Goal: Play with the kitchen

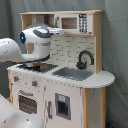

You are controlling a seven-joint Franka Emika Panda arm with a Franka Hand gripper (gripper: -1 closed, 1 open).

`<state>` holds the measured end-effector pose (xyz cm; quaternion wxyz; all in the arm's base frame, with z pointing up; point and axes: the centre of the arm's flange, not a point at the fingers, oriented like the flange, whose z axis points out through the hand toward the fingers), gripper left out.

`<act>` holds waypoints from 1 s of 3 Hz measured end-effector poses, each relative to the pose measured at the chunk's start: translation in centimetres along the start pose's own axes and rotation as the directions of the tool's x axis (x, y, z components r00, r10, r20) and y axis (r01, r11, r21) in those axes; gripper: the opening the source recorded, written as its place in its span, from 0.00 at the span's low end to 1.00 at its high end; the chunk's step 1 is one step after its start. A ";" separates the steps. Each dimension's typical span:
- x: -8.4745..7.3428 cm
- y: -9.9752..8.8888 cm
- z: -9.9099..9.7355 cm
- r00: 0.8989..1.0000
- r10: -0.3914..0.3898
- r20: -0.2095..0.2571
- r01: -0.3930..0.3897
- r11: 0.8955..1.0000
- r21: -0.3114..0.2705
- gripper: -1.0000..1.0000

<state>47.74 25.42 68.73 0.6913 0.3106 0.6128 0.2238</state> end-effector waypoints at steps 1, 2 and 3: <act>0.7 0.8 1.3 1.000 -0.013 -0.003 0.013 1.000 -0.012 1.00; 1.4 1.3 2.8 0.999 0.011 -0.032 -0.012 1.000 -0.019 1.00; 2.3 3.0 3.3 0.999 0.012 -0.041 -0.015 0.998 -0.054 1.00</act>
